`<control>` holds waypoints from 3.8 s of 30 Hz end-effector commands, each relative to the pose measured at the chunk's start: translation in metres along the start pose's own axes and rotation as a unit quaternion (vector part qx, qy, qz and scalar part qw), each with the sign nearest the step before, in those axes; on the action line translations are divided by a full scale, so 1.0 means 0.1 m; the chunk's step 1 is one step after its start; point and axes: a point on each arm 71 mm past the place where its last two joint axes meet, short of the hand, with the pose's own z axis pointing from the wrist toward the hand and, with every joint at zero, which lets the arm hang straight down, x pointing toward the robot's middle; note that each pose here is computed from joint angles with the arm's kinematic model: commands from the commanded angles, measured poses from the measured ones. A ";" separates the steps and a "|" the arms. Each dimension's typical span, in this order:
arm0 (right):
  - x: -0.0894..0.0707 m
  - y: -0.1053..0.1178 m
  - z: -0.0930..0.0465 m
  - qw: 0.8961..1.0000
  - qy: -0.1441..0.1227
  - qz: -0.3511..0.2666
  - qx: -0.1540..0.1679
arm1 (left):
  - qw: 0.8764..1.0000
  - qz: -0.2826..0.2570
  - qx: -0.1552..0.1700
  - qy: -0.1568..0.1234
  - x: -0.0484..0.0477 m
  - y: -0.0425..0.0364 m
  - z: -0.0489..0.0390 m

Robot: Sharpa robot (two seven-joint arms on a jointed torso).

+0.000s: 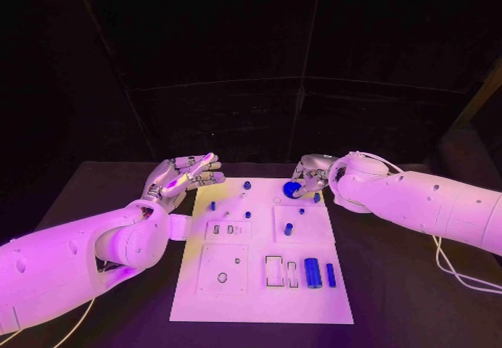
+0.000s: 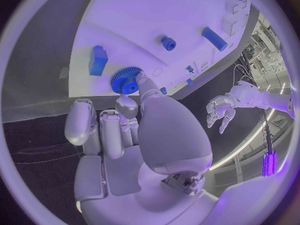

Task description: Assemble the parts on the task board

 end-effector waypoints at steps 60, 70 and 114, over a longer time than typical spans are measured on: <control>0.02 0.92 -0.16 0.987 -0.130 -0.052 -0.082 | 1.000 -0.003 -0.003 0.011 -0.004 -0.006 0.001; 0.19 1.18 -0.03 0.987 -0.115 -0.057 -0.097 | 1.000 -0.003 -0.003 0.010 -0.005 -0.006 0.003; 0.39 1.31 0.15 0.992 -0.074 -0.059 -0.089 | 1.000 -0.002 -0.006 0.010 0.004 0.004 0.016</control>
